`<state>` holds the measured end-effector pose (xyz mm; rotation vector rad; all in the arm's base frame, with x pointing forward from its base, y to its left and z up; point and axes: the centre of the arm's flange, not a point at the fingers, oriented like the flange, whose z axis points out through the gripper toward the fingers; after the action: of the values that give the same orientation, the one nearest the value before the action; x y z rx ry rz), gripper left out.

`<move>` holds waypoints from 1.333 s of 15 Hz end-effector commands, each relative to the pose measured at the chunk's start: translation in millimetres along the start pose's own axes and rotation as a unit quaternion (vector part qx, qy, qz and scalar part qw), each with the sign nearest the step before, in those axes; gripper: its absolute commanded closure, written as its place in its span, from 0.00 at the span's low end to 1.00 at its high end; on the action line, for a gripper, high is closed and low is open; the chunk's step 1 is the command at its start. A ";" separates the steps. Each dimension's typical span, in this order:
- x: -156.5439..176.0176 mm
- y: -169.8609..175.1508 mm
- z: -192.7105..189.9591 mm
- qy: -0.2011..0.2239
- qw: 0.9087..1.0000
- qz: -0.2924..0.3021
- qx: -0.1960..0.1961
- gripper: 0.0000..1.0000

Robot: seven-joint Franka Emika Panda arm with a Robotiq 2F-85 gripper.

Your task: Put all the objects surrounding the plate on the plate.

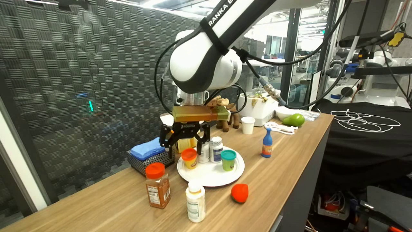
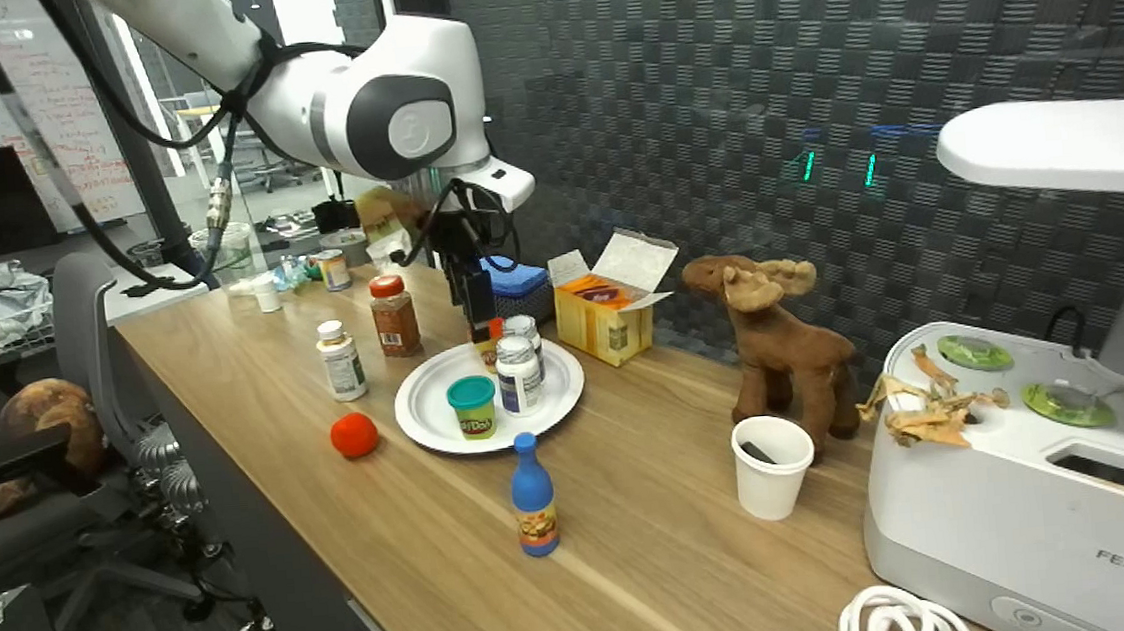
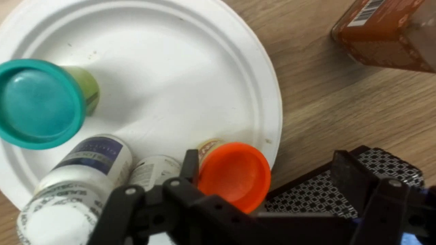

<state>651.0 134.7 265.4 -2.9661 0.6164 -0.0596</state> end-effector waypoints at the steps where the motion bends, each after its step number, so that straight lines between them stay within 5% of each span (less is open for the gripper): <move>1: -12.6 -12.7 -36.2 -0.004 0.999 -0.023 0.028 0.00; 9: -40.7 -23.5 -80.0 0.017 0.998 -0.038 0.037 0.00; 20: -108.4 -22.0 -101.3 -0.044 0.994 -0.100 -0.028 0.00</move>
<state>574.3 177.9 357.3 -3.0199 0.4005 0.0583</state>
